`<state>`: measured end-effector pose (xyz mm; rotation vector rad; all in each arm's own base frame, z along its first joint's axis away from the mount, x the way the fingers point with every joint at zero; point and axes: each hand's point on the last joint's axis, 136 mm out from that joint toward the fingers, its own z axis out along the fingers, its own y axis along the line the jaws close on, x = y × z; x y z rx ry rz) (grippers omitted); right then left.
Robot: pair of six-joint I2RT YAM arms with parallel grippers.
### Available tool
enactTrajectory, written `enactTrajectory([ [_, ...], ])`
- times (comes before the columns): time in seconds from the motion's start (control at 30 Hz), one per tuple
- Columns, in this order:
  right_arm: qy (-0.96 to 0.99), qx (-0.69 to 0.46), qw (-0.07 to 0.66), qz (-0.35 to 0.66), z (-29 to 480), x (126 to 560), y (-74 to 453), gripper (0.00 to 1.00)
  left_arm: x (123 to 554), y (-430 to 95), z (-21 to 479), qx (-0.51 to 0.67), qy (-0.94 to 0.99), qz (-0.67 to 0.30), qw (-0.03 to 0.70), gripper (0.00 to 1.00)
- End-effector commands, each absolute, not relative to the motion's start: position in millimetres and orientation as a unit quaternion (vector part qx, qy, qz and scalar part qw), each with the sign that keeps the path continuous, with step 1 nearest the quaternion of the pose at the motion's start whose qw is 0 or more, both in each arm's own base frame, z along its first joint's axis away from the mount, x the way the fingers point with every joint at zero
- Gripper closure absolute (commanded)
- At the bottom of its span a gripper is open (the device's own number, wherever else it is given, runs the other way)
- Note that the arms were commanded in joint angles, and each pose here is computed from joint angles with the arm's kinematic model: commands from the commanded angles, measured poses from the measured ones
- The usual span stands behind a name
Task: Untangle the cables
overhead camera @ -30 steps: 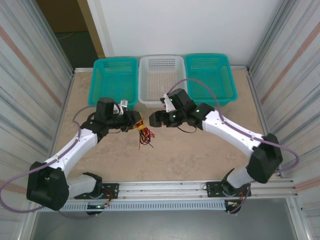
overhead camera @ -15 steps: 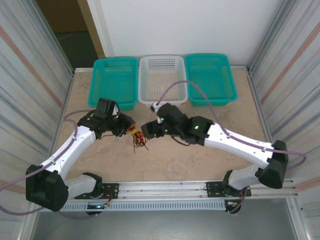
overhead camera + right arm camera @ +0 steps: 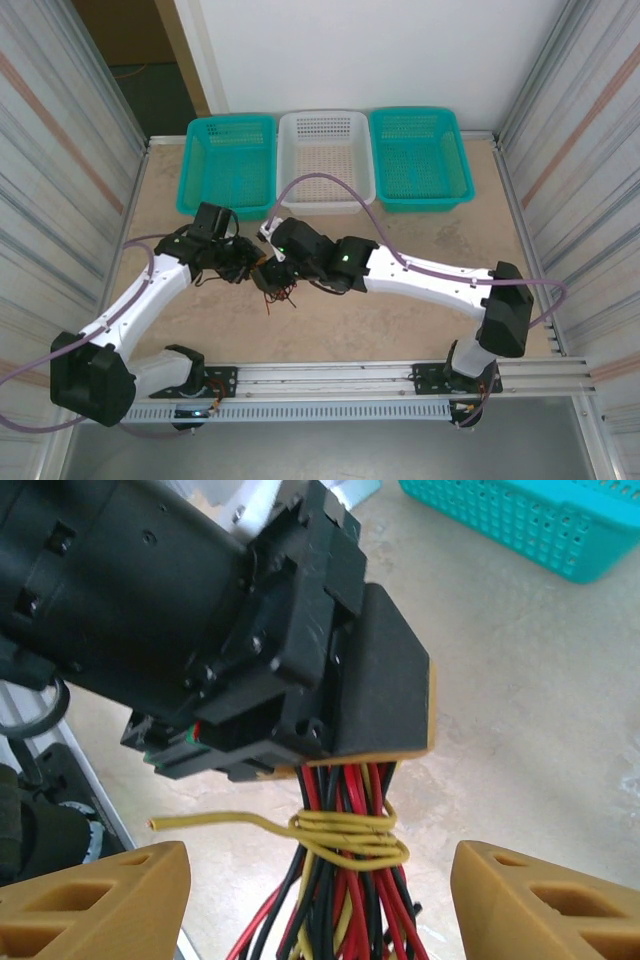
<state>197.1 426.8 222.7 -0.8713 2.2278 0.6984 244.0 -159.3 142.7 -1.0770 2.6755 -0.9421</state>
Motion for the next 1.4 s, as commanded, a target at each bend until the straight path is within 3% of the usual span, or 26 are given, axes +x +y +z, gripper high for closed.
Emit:
enactTrajectory([
  [0.0,0.835,-0.351,0.324,0.272,231.3,197.0,440.3,0.33,242.0,-157.4,146.3,-0.361,0.880,-0.303,0.054,1.00],
  [0.23,0.835,-0.375,0.299,0.269,216.9,191.3,452.0,0.46,243.6,-159.5,146.0,-0.354,0.882,-0.306,0.053,1.00],
  [0.47,0.826,-0.385,0.298,0.283,219.8,183.3,455.3,0.49,241.8,-157.0,142.4,-0.357,0.884,-0.299,0.051,1.00],
  [0.77,0.829,-0.374,0.305,0.282,221.6,185.3,457.9,0.77,242.3,-156.6,142.6,-0.351,0.887,-0.294,0.051,1.00],
  [1.2,0.837,-0.339,0.312,0.297,227.8,198.8,451.1,0.99,242.8,-162.2,141.9,-0.338,0.889,-0.305,0.047,1.00],
  [1.37,0.834,-0.300,0.298,0.354,234.6,209.0,440.8,1.00,242.9,-160.7,142.9,-0.338,0.891,-0.299,0.049,1.00],
])
